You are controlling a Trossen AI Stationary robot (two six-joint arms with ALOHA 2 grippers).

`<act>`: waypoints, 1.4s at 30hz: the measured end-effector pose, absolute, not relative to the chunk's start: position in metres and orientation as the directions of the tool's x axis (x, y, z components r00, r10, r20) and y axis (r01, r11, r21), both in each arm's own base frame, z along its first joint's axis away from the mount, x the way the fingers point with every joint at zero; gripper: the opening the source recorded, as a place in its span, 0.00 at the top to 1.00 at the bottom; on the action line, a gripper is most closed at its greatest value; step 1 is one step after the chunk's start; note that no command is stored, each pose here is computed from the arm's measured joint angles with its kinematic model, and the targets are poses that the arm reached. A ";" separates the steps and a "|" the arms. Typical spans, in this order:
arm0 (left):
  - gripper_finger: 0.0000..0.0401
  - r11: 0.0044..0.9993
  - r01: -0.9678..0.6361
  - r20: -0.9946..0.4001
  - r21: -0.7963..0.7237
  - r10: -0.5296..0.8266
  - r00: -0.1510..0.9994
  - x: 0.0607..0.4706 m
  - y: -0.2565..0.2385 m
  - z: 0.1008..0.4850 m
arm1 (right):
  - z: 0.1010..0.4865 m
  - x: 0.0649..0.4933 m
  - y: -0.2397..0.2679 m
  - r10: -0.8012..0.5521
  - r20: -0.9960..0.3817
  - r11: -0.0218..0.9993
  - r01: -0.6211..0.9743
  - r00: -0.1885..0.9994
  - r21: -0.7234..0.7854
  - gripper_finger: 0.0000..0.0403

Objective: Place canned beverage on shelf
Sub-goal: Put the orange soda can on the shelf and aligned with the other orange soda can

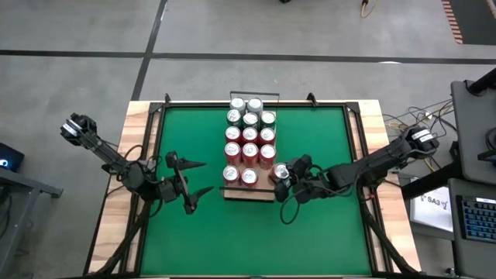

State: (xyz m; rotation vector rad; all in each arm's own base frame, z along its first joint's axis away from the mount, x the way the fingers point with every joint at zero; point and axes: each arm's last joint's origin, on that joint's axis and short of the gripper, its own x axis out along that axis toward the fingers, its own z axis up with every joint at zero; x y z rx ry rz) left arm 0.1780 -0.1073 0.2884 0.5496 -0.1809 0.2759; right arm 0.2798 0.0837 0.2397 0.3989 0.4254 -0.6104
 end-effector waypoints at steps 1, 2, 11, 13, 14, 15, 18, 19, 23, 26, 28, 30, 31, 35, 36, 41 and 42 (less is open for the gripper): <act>0.18 0.817 -0.305 0.242 0.489 0.209 0.947 0.178 -0.107 0.288 | 0.237 0.281 0.084 -0.456 -0.500 0.751 0.620 0.736 0.227 0.26; 0.18 0.817 -0.306 0.242 0.488 0.209 0.947 0.178 -0.107 0.288 | 0.235 0.282 0.084 -0.459 -0.501 0.750 0.622 0.734 0.224 0.26; 0.18 0.817 -0.305 0.242 0.489 0.209 0.948 0.178 -0.107 0.288 | 0.235 0.287 0.082 -0.461 -0.484 0.746 0.620 0.744 0.243 0.26; 0.18 0.817 -0.305 0.242 0.489 0.209 0.948 0.178 -0.107 0.288 | 0.235 0.288 0.082 -0.462 -0.482 0.745 0.620 0.745 0.245 0.26; 0.18 0.817 -0.305 0.242 0.489 0.209 0.948 0.178 -0.107 0.288 | 0.235 0.288 0.082 -0.464 -0.481 0.744 0.622 0.744 0.245 0.26; 0.18 0.817 -0.305 0.242 0.489 0.209 0.948 0.178 -0.107 0.288 | 0.234 0.288 0.082 -0.466 -0.482 0.742 0.624 0.742 0.244 0.26; 0.18 0.817 -0.305 0.242 0.489 0.209 0.947 0.178 -0.107 0.288 | 0.232 0.290 0.081 -0.474 -0.485 0.729 0.636 0.735 0.253 0.26; 0.18 0.817 -0.305 0.242 0.489 0.209 0.947 0.178 -0.107 0.288 | 0.231 0.291 0.080 -0.477 -0.486 0.719 0.643 0.732 0.263 0.26; 0.18 0.817 -0.305 0.242 0.489 0.209 0.947 0.178 -0.107 0.288 | 0.227 0.294 0.078 -0.485 -0.489 0.702 0.656 0.725 0.276 0.26; 0.18 0.817 -0.306 0.242 0.489 0.210 0.947 0.178 -0.107 0.288 | 0.227 0.296 0.079 -0.478 -0.481 0.708 0.647 0.735 0.284 0.26; 0.18 0.817 -0.306 0.242 0.489 0.210 0.947 0.178 -0.107 0.288 | 0.227 0.296 0.079 -0.475 -0.481 0.712 0.643 0.737 0.282 0.26; 0.18 0.817 -0.306 0.242 0.489 0.210 0.947 0.178 -0.107 0.288 | 0.227 0.296 0.079 -0.472 -0.479 0.718 0.638 0.740 0.279 0.26; 0.18 0.817 -0.306 0.242 0.489 0.210 0.947 0.178 -0.107 0.288 | 0.227 0.297 0.079 -0.470 -0.479 0.720 0.636 0.741 0.278 0.26; 0.18 0.817 -0.306 0.242 0.489 0.210 0.947 0.178 -0.107 0.288 | 0.227 0.297 0.080 -0.453 -0.486 0.730 0.624 0.747 0.278 0.26; 0.18 0.817 -0.306 0.242 0.489 0.210 0.947 0.178 -0.107 0.288 | 0.227 0.297 0.080 -0.453 -0.486 0.731 0.624 0.747 0.278 0.26; 0.18 0.817 -0.306 0.242 0.489 0.210 0.947 0.178 -0.107 0.288 | 0.227 0.297 0.080 -0.448 -0.489 0.737 0.619 0.749 0.272 0.26; 0.18 0.817 -0.306 0.242 0.489 0.210 0.947 0.178 -0.107 0.288 | 0.227 0.297 0.080 -0.445 -0.490 0.740 0.616 0.750 0.270 0.26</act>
